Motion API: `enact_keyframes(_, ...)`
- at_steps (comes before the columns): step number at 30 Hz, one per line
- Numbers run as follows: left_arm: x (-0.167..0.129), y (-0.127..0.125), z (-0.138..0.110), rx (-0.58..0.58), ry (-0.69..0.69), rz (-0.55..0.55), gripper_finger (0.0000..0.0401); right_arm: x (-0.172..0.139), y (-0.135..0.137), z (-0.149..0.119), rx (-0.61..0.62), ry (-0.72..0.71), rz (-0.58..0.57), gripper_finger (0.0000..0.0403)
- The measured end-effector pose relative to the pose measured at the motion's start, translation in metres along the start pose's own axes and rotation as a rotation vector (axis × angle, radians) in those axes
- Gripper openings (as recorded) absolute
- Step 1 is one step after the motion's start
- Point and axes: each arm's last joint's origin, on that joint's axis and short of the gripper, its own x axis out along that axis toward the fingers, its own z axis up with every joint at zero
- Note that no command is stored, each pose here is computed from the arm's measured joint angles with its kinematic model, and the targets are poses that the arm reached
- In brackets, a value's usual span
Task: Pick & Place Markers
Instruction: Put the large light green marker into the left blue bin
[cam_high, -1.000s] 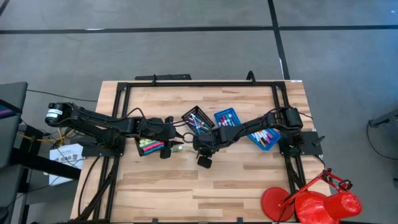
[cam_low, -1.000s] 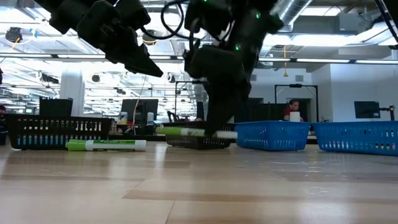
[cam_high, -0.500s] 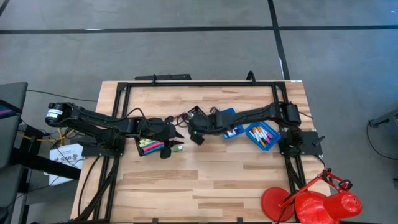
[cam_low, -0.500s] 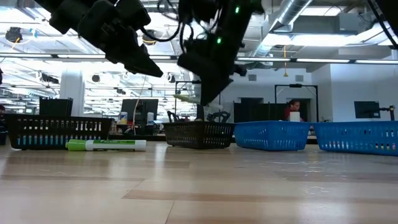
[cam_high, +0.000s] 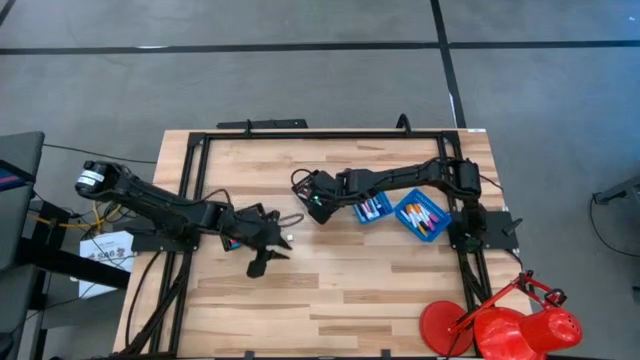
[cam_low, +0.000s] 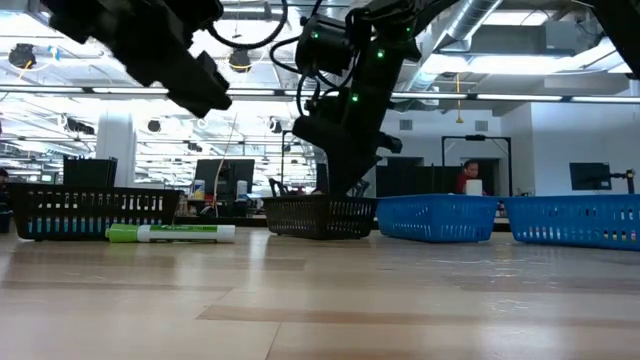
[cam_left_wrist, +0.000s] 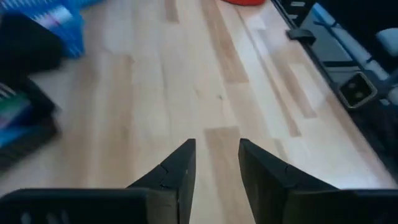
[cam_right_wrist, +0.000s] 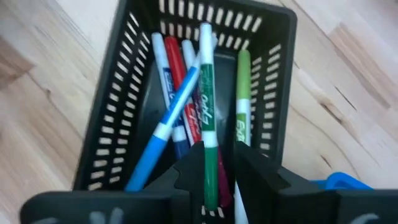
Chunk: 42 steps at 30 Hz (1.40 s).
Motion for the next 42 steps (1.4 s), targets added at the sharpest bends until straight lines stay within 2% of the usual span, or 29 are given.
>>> enact_keyframes(4,0.013,-0.017,-0.01,-0.05,0.065,-0.021,0.0117,-0.001,0.003,0.001,-0.019,-0.017,0.014,0.0087)
enact_keyframes(7,0.024,-0.022,-0.022,-0.081,0.132,0.057,0.0117,-0.003,0.01,0.0,-0.056,-0.042,0.032,0.0097)
enact_keyframes(12,0.036,-0.009,-0.042,-0.122,0.244,0.289,0.0117,-0.008,0.024,-0.006,-0.091,-0.058,0.058,0.0109)
enact_keyframes(20,0.048,0.013,-0.055,-0.094,0.329,0.397,0.0117,-0.018,0.046,-0.02,-0.15,-0.063,0.089,0.0111)
enact_keyframes(29,0.045,0.03,-0.058,-0.078,0.382,0.446,0.0117,-0.025,0.062,-0.032,-0.193,-0.067,0.112,0.0113)
enact_keyframes(37,0.05,0.034,-0.065,-0.118,0.437,0.384,0.0117,-0.034,0.082,-0.043,-0.232,-0.1,0.158,0.0113)
enact_keyframes(42,0.053,0.034,-0.068,-0.117,0.456,0.383,0.0084,-0.05,0.094,-0.047,-0.309,-0.096,0.225,0.0113)
